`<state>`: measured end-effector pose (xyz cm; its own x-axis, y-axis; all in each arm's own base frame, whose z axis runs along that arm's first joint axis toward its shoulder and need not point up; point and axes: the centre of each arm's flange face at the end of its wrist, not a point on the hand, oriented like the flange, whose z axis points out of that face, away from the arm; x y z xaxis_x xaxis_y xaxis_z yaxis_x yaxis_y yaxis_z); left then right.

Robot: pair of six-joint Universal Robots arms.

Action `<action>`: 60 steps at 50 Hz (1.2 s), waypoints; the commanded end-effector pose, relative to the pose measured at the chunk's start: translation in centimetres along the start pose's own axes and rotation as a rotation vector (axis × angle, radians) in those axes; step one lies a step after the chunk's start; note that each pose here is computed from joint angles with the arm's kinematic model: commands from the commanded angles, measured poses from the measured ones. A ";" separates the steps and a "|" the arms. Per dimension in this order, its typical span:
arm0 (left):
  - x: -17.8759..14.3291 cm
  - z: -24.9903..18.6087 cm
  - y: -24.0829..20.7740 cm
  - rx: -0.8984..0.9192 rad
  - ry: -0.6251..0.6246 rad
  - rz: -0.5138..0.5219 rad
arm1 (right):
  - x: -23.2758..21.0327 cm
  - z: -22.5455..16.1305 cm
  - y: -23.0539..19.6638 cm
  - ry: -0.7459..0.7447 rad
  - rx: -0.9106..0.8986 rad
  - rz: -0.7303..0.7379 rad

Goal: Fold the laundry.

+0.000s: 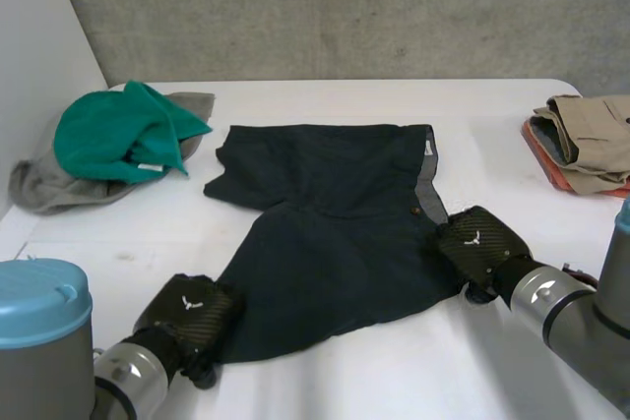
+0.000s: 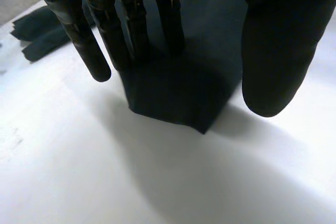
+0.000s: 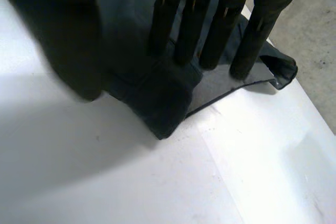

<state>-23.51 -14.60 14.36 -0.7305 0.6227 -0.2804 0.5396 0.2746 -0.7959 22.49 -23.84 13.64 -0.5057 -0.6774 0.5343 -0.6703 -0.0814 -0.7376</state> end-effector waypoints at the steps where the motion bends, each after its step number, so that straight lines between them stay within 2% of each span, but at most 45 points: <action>1: -0.2 2.1 -0.3 0.096 -0.047 0.014 | 0.2 1.5 0.7 0.032 0.010 -0.016; 11: -0.2 2.6 -0.7 0.129 -0.058 0.066 | 0.2 0.8 0.4 0.035 0.005 -0.003; 16: -0.6 -0.1 -4.1 0.292 -0.092 0.095 | 1.8 -1.8 -2.6 0.064 0.035 -0.010; 19: -1.1 -1.3 -5.6 0.364 -0.115 0.084 | 2.0 -2.4 -2.9 0.044 0.009 0.007; 22: -1.5 -1.8 -6.3 0.392 -0.127 0.080 | 2.3 -3.0 -2.9 0.034 -0.016 0.044; 30: -2.0 -1.9 -7.8 0.438 -0.148 0.077 | 2.6 -3.3 -1.9 0.042 -0.043 0.255; 33: -2.3 -2.0 -9.1 0.477 -0.159 0.069 | 1.9 -2.7 -1.0 0.017 -0.068 0.282; 36: -2.7 -1.9 -10.1 0.505 -0.157 0.026 | 0.9 -0.4 1.1 -0.009 -0.091 0.304; 41: -2.2 -1.8 -9.2 0.472 -0.127 -0.003 | 0.5 1.7 2.6 0.019 -0.072 0.264; 44: -0.9 -2.1 -7.0 0.391 -0.081 0.007 | 1.1 2.1 2.5 0.046 -0.057 0.218; 55: 0.9 -3.0 -1.7 0.183 -0.008 0.018 | 1.3 1.6 1.9 0.082 -0.016 0.173; 60: 1.4 -1.0 0.0 0.107 0.011 0.022 | 0.9 1.1 1.4 0.079 -0.008 0.168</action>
<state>-23.76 -12.21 16.14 -0.7175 0.6299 -0.2973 0.4882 0.1503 -0.8597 21.49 -25.88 12.40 -0.6546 -0.6180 0.4355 -0.5781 0.0380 -0.8150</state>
